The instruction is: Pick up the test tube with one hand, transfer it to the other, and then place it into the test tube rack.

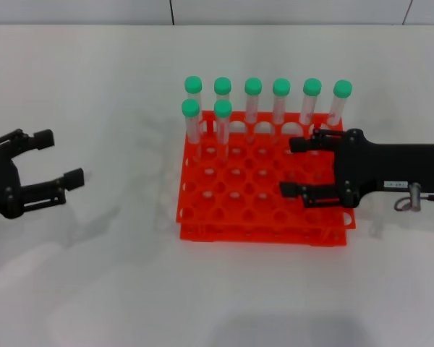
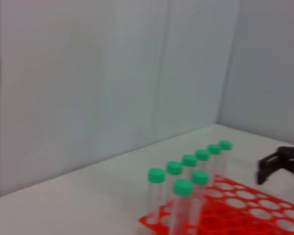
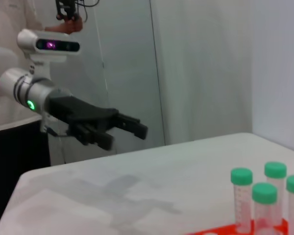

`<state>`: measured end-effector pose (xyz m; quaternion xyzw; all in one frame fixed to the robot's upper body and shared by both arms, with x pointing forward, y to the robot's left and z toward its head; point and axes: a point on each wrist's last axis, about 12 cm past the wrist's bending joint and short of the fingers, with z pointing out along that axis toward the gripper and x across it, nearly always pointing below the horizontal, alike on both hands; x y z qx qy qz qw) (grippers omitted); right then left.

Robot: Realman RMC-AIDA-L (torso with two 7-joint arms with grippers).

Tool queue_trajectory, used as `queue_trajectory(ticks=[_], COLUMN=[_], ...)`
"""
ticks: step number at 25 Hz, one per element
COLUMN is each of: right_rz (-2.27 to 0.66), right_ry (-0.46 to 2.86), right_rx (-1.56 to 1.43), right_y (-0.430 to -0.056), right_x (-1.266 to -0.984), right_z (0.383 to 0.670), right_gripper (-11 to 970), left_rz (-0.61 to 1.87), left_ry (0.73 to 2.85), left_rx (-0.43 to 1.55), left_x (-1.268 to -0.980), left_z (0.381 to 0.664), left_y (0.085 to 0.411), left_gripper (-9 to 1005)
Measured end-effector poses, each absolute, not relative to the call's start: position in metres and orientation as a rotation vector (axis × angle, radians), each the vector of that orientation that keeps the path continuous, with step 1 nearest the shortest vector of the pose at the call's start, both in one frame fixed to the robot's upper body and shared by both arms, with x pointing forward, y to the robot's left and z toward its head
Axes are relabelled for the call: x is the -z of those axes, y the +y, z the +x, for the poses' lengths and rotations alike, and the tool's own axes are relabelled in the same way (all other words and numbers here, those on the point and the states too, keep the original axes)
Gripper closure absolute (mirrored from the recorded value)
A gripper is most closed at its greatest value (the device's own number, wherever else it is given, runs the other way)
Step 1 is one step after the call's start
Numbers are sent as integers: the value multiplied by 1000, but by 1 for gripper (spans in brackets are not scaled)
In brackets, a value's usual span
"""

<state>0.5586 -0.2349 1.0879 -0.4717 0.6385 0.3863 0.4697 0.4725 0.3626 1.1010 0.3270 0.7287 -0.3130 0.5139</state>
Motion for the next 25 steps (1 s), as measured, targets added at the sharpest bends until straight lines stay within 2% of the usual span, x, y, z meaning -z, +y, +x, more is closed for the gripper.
queue_trajectory(ticks=[11, 25], right_rz=[-1167, -1147], right_ry=[1591, 1602], right_rx=[-931, -931], right_y=[-235, -237], right_x=[-1079, -1076], right_z=[554, 551], right_gripper=[83, 83], left_rz=[881, 896], left_ry=[1762, 1774], left_rx=[847, 848], left_x=[-1104, -1105], left_z=[476, 478], left_y=[363, 362], left_gripper=[108, 108])
